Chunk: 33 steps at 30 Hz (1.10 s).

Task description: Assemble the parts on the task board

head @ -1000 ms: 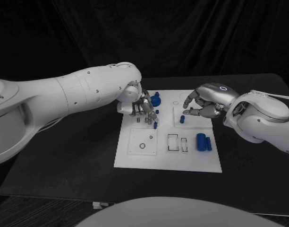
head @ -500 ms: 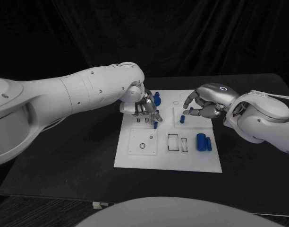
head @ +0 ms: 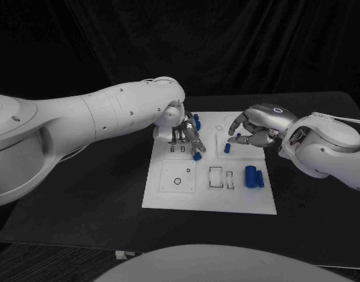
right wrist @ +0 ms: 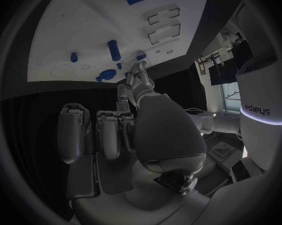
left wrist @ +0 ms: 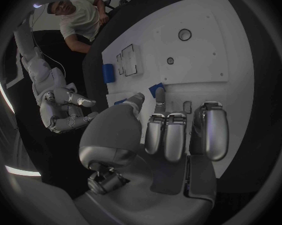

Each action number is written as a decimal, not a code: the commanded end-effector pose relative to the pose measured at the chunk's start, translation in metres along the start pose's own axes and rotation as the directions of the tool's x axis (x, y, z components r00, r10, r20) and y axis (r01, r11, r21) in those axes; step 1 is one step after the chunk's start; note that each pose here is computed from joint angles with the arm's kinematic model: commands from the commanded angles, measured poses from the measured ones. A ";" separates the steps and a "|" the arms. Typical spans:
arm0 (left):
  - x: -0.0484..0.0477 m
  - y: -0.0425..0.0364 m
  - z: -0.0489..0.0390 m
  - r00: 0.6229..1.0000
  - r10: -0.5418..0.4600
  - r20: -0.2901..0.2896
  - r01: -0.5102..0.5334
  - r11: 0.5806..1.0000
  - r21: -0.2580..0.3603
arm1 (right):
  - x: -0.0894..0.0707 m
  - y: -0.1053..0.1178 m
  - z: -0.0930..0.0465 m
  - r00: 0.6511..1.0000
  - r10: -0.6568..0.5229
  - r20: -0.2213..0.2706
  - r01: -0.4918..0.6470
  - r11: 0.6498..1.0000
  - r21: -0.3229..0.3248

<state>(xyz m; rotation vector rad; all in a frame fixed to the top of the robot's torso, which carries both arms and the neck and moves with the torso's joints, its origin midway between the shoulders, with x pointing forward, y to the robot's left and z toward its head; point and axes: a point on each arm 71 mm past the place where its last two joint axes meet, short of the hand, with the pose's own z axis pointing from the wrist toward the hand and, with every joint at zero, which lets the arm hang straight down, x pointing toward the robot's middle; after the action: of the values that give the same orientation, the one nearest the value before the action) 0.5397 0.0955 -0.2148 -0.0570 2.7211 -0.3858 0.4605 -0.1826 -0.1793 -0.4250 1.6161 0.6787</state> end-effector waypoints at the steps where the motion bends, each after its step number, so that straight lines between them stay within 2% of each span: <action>1: 0.0012 -0.0016 0.0008 1.000 0.011 -0.019 -0.011 1.000 -0.002 | 0.001 -0.001 0.000 1.000 0.000 -0.010 0.001 1.000 0.016; 12: 0.0012 -0.0002 0.0027 1.000 0.025 -0.013 -0.025 0.999 -0.022 | 0.002 0.000 -0.001 1.000 0.000 -0.013 0.000 1.000 0.016; 16: 0.0022 -0.0011 0.0020 1.000 0.012 0.007 -0.012 1.000 0.016 | 0.001 0.000 -0.001 1.000 0.001 -0.005 -0.001 1.000 0.011; 22: 0.0062 0.0018 -0.0053 0.997 -0.033 0.068 0.025 0.991 0.128 | 0.000 0.007 0.001 1.000 0.006 0.016 -0.006 1.000 -0.013; 25: 0.0108 0.0094 -0.0149 0.996 -0.044 0.081 0.030 0.985 0.169 | 0.000 0.014 0.005 1.000 0.001 0.021 0.000 1.000 -0.031; 28: 0.0159 0.0224 -0.0294 0.995 -0.047 0.083 0.031 0.982 0.185 | 0.005 0.024 0.012 1.000 -0.028 0.009 0.028 0.999 -0.047; 33: 0.0225 0.0431 -0.0467 0.993 -0.067 0.095 0.048 0.980 0.194 | 0.016 0.034 0.023 0.995 -0.092 -0.048 0.091 0.995 -0.033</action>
<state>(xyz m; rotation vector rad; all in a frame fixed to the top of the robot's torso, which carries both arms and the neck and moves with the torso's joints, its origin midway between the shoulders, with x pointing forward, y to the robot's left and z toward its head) 0.5026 0.1489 -0.1982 -0.0813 2.6233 -0.5821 0.4517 -0.1403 -0.1846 -0.5027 1.6024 0.7311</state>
